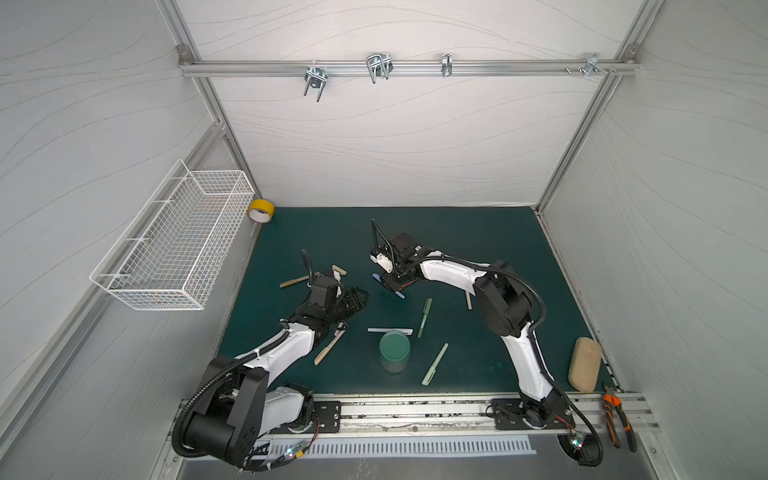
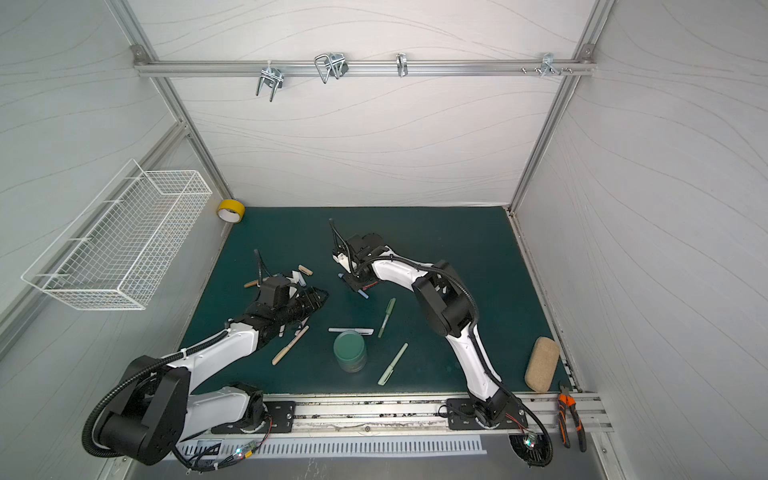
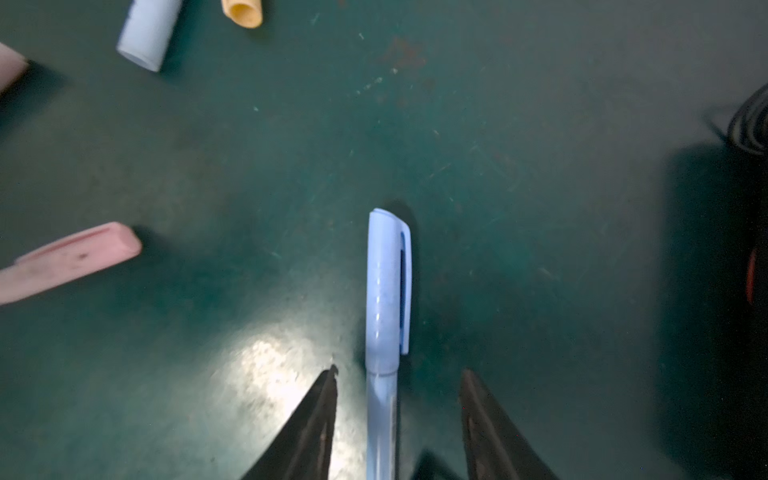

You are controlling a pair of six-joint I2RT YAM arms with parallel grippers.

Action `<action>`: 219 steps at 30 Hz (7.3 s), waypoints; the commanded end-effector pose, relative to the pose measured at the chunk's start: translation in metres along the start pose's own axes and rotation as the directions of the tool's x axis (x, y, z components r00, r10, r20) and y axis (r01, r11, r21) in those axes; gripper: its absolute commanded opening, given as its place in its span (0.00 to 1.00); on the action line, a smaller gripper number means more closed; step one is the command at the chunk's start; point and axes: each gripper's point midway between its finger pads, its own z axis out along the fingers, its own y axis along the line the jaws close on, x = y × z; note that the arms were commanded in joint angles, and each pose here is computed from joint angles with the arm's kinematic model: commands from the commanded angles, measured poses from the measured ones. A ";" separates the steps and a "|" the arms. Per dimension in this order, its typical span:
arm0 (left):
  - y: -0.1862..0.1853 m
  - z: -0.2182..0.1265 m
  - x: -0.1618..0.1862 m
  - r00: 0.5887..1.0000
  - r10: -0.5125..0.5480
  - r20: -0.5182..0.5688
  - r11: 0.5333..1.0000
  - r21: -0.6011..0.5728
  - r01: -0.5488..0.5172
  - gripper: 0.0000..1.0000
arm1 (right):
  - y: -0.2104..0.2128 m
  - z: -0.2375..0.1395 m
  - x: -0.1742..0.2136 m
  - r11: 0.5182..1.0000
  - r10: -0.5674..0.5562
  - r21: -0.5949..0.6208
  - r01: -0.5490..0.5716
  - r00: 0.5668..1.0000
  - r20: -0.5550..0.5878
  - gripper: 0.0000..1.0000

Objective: Open the pen caps
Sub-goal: 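Grasp the light blue pen with the right gripper and lift it, then bring the light blue pen toward the left gripper while the left gripper approaches, then close the left gripper on the blue cap while the right gripper holds the body, then pull the right gripper with the pen body away from the left gripper's cap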

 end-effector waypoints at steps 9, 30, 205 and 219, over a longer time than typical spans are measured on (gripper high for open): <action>-0.007 0.000 -0.010 1.000 -0.017 0.024 1.000 0.020 0.016 0.65 | 0.010 0.023 0.010 0.999 -0.045 0.001 0.045 0.997 -0.063 0.29; -0.015 -0.018 -0.020 0.997 0.039 0.072 0.999 0.008 -0.040 0.63 | 0.001 -0.088 -0.038 0.996 -0.047 -0.058 0.063 0.969 0.243 0.00; -0.194 -0.094 0.050 0.912 0.383 0.145 0.565 0.745 -0.356 0.30 | 0.126 -0.231 0.068 0.821 0.117 -0.511 0.254 0.802 0.586 0.00; -0.188 -0.087 0.043 0.926 0.344 0.154 0.611 0.712 -0.346 0.00 | 0.122 -0.225 0.069 0.837 0.117 -0.497 0.230 0.812 0.572 0.00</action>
